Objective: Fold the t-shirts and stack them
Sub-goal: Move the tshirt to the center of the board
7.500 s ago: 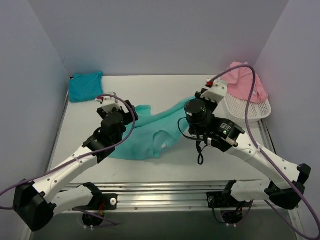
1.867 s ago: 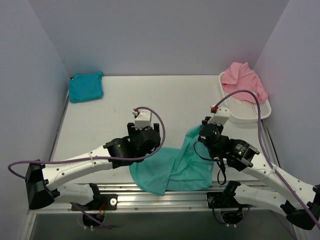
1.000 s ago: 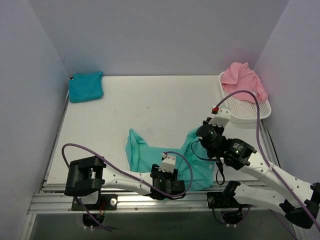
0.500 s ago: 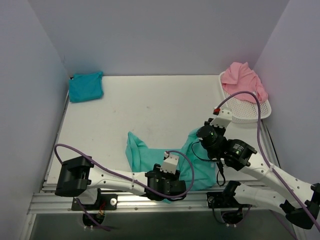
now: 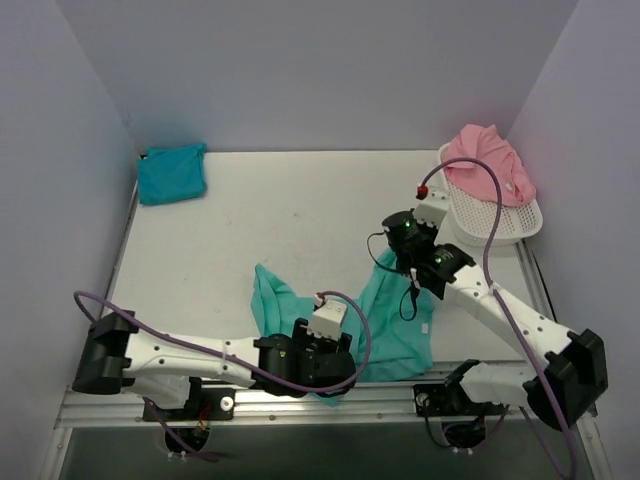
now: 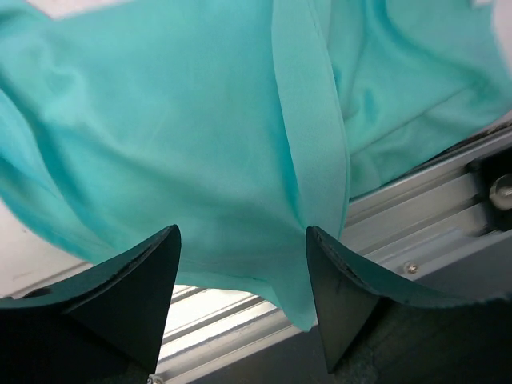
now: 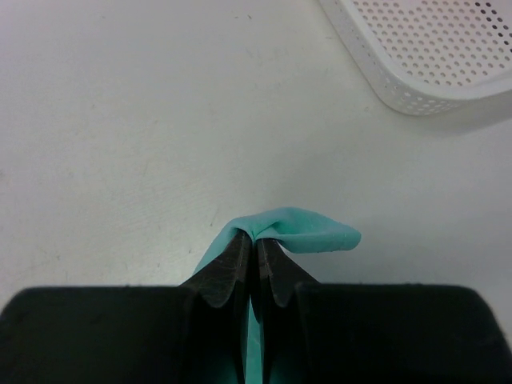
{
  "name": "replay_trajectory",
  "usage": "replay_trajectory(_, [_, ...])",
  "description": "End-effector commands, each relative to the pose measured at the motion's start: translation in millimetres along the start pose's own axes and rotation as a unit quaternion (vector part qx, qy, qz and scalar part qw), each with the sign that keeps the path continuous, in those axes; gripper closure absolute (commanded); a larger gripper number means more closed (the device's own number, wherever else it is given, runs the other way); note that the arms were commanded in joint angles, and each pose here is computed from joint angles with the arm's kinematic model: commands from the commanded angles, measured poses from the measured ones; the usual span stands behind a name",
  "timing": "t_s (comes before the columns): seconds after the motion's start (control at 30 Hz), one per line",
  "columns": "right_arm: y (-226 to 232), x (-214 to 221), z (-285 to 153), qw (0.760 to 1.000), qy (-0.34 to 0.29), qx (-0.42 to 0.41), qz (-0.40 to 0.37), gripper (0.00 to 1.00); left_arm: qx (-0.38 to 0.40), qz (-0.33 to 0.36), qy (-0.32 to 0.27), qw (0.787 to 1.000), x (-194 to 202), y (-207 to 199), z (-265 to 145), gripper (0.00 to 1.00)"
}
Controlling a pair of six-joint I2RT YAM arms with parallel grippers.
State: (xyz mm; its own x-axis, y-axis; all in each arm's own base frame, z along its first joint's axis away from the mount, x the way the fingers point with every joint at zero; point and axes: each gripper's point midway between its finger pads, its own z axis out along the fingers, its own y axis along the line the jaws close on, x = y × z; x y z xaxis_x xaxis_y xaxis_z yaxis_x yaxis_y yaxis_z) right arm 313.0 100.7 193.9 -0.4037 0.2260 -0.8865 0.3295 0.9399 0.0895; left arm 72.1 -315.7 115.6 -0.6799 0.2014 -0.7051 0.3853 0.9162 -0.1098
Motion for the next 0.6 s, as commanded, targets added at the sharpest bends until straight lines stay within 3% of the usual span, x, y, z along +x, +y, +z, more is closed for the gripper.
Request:
replay_trajectory(0.0, [18.1,-24.9,36.4,1.0,-0.012,-0.01,0.022,1.0,-0.017,-0.02,-0.074,0.997,-45.1,24.7,-24.2,0.27])
replay_trajectory(0.33, [25.8,-24.2,118.1,0.999,0.005,0.027,0.019,1.0,0.001,-0.009,-0.087,0.996,-49.9,26.4,-26.9,0.25])
replay_trajectory(0.43, [15.5,-13.9,144.2,0.999,0.02,0.049,0.014,1.0,-0.088,0.014,-0.089,0.992,-48.7,70.7,-33.6,0.24])
replay_trajectory(0.47, [6.7,-16.9,153.4,0.998,0.019,0.057,0.023,1.0,-0.111,-0.047,-0.105,0.987,-51.4,81.8,-37.1,0.23])
replay_trajectory(0.57, [-1.5,-9.9,169.4,0.997,0.033,0.055,0.03,1.0,-0.182,-0.123,-0.151,0.964,-57.1,141.3,-59.8,0.22])
